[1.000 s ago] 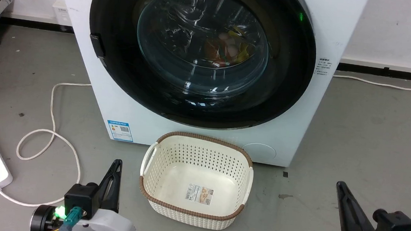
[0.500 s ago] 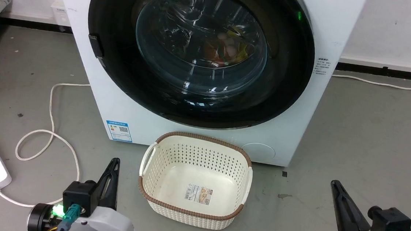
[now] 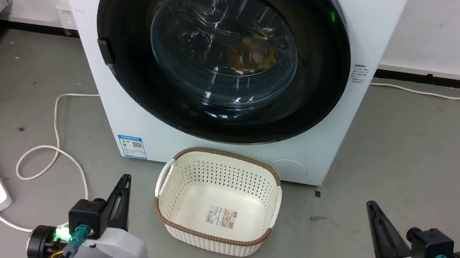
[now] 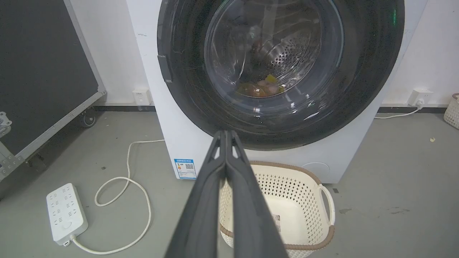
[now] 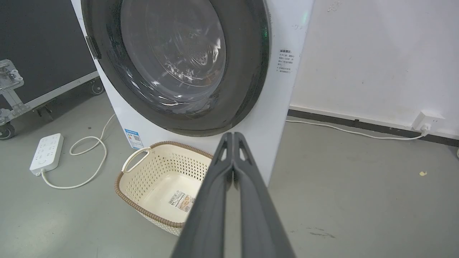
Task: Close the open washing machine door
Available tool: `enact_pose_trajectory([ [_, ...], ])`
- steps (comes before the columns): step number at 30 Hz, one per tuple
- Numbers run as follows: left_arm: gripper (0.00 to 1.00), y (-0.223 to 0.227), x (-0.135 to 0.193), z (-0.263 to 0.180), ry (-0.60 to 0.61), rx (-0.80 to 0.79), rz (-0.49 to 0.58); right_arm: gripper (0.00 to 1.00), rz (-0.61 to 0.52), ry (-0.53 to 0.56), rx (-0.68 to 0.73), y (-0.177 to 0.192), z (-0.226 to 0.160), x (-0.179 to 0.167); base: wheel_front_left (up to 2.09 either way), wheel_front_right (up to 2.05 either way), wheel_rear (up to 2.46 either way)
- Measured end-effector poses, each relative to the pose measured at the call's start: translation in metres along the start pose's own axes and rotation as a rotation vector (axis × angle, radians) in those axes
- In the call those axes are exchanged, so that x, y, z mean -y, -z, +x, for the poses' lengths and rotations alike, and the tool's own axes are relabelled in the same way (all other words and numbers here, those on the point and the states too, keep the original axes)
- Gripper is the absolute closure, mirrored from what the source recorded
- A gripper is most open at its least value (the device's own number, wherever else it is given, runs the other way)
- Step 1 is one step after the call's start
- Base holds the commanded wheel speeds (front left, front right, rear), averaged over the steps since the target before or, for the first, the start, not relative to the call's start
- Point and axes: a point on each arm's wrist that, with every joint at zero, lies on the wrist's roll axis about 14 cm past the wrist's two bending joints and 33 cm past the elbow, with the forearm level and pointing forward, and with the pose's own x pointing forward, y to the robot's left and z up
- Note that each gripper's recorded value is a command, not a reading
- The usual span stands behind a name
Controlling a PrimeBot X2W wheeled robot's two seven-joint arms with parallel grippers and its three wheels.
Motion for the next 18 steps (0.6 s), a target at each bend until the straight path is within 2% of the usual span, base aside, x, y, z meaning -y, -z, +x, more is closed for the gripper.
enact_pose_trajectory([
  [18, 1.0, -0.0032, -0.0029, 0.0014, -0.014, -0.01, 0.019, 1.0, -0.03, -0.006, -0.014, -0.0025, 0.0024, -0.0019, 0.0, 0.0, 0.0],
])
